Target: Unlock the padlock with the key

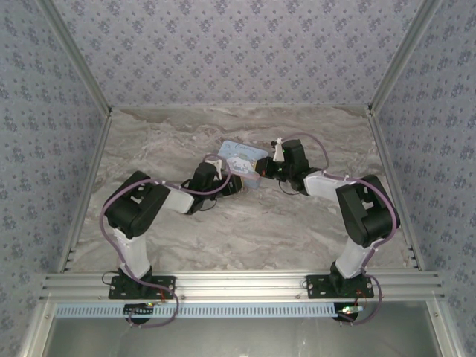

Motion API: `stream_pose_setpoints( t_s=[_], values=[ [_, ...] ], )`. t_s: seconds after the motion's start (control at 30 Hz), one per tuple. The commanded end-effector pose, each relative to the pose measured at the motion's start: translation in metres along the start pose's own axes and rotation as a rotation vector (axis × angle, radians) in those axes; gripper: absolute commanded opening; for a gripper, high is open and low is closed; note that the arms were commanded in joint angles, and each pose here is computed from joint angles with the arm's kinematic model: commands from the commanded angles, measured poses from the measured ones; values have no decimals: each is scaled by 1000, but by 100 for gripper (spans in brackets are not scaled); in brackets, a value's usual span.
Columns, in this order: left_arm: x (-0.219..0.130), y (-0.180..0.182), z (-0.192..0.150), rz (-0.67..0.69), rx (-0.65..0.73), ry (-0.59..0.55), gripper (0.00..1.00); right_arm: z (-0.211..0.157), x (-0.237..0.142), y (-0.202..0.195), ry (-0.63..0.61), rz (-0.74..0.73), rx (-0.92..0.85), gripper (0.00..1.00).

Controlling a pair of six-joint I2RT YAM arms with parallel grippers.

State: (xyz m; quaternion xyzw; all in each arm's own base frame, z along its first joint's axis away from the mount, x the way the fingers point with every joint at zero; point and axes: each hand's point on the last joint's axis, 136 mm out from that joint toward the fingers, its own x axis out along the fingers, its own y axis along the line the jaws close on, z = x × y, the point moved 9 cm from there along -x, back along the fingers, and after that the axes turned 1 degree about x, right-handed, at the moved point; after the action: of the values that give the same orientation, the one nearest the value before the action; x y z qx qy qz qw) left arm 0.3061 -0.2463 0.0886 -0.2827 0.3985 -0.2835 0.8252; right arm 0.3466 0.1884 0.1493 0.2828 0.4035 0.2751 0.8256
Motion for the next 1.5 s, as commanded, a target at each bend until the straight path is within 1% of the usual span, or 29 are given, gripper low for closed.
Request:
stream_pose_setpoints(
  t_s=[0.0, 0.33, 0.53, 0.63, 0.73, 0.77, 0.93, 1.1, 1.27, 1.47],
  values=[
    [12, 12, -30, 61, -50, 102, 42, -17, 10, -16, 71, -86, 55, 0],
    [20, 9, -27, 76, -76, 70, 37, -18, 12, -14, 72, -85, 56, 0],
    [19, 9, -25, 81, -79, 47, 30, -17, 10, -9, 58, -57, 37, 0],
    [16, 6, -22, 77, -76, 37, 28, -12, 6, -4, 31, -29, 12, 0],
    [14, 1, -19, 64, -79, 27, 27, -5, -1, 5, 1, -2, -10, 0],
    [12, 0, -18, 57, -80, 21, 27, -2, -5, 9, -15, 10, -48, 0],
    [3, -12, -12, 21, -115, 1, 27, 5, -35, 25, -97, 31, -148, 0],
    [-6, -26, -5, 0, -194, -1, 26, -21, -58, 23, -97, 4, -246, 0],
    [-17, -41, -2, -26, -275, -17, 26, -59, -62, 12, -70, -56, -311, 0],
    [-23, -56, -1, -64, -344, -20, 23, -90, -63, 5, -109, -105, -360, 0]
  ],
)
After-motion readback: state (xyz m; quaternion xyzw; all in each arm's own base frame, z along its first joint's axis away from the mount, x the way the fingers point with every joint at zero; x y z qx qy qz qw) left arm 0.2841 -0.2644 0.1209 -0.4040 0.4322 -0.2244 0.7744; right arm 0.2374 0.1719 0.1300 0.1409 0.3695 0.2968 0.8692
